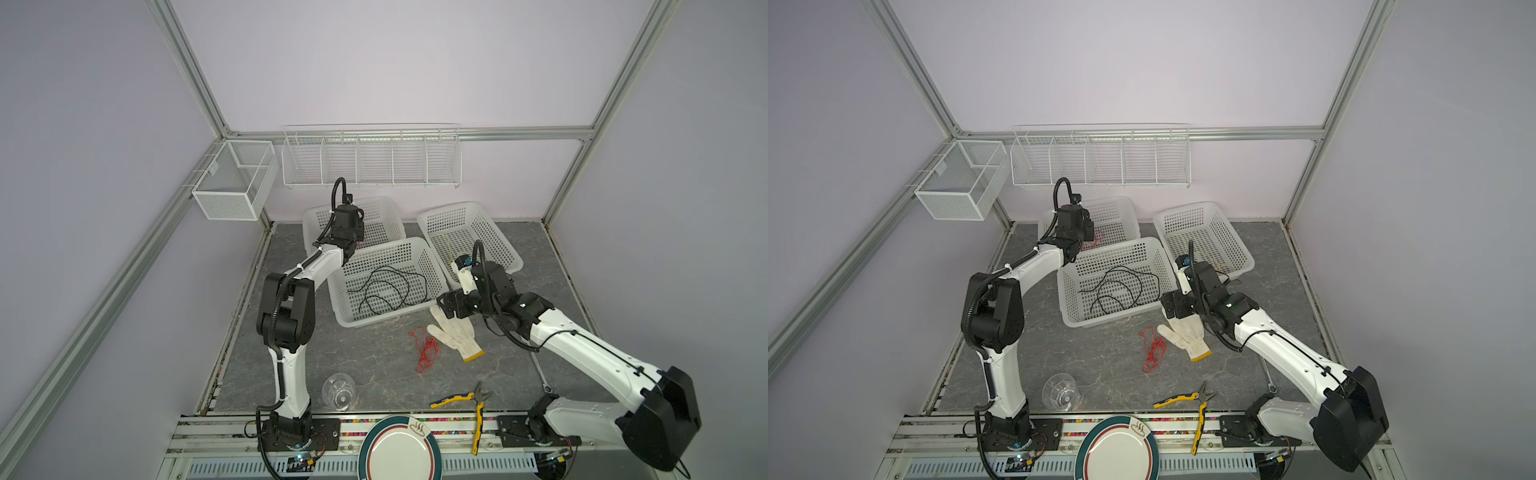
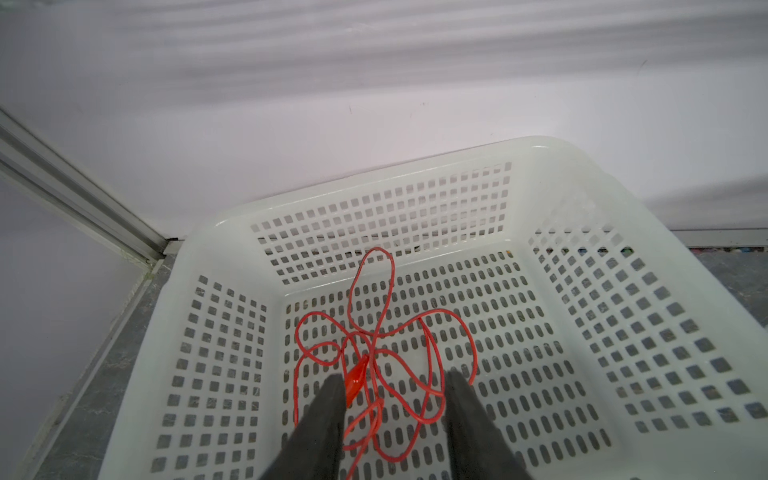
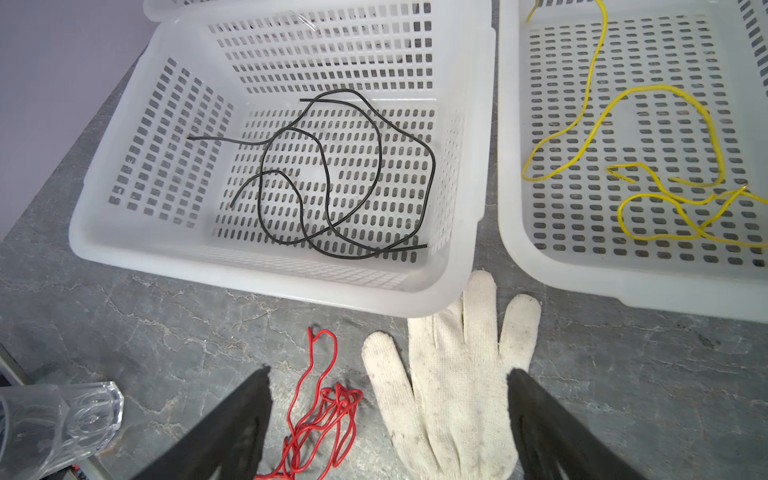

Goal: Untangle the cables
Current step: 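Carry the red wire with the left gripper and drop it in the far basket, then lower the right gripper and grasp the remaining red wire tangle by the glove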

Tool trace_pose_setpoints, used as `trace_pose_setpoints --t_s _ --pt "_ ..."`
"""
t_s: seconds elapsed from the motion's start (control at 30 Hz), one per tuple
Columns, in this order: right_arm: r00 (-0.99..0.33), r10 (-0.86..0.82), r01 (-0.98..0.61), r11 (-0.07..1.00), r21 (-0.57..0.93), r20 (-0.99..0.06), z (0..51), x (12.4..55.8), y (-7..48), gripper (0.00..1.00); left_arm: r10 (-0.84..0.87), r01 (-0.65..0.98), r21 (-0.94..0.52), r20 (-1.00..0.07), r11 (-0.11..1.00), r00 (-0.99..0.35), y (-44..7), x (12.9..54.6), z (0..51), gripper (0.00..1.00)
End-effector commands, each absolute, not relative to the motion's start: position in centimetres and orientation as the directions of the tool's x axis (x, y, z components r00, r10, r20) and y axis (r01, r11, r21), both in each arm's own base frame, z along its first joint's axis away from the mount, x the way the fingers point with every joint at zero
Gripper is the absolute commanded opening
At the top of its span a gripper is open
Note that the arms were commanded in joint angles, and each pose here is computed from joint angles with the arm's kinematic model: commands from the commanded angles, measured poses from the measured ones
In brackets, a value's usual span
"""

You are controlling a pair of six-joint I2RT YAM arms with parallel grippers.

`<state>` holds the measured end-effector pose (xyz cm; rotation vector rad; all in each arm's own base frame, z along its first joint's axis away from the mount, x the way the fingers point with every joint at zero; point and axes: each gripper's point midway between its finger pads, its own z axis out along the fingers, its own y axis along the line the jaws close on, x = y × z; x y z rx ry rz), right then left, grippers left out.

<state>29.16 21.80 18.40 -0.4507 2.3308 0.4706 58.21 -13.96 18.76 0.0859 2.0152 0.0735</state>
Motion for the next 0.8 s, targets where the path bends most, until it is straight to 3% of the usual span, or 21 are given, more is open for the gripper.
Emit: trace_pose_setpoints --t_s 0.0,0.2,0.37,0.77 --pt "-0.710 -0.197 -0.425 0.886 0.188 -0.676 17.5 28.5 21.0 0.89 0.071 0.065 0.048 -0.897 0.997 -0.435 -14.5 57.0 19.9 0.44" --pt "-0.753 -0.263 -0.438 0.885 0.162 -0.603 14.4 27.0 20.9 0.88 0.058 0.235 -0.046 -0.907 0.971 -0.417 -18.0 52.7 23.2 0.47" --pt "-0.780 -0.350 -0.499 0.849 0.177 -0.519 11.2 24.3 22.0 0.83 0.119 0.339 -0.005 -0.931 0.941 -0.344 -22.0 47.1 25.6 0.48" --pt "-0.859 -0.320 -0.448 0.847 0.285 -0.399 5.7 21.6 24.6 0.73 0.029 0.462 -0.127 -0.948 0.878 -0.316 -25.8 36.7 25.2 0.48"
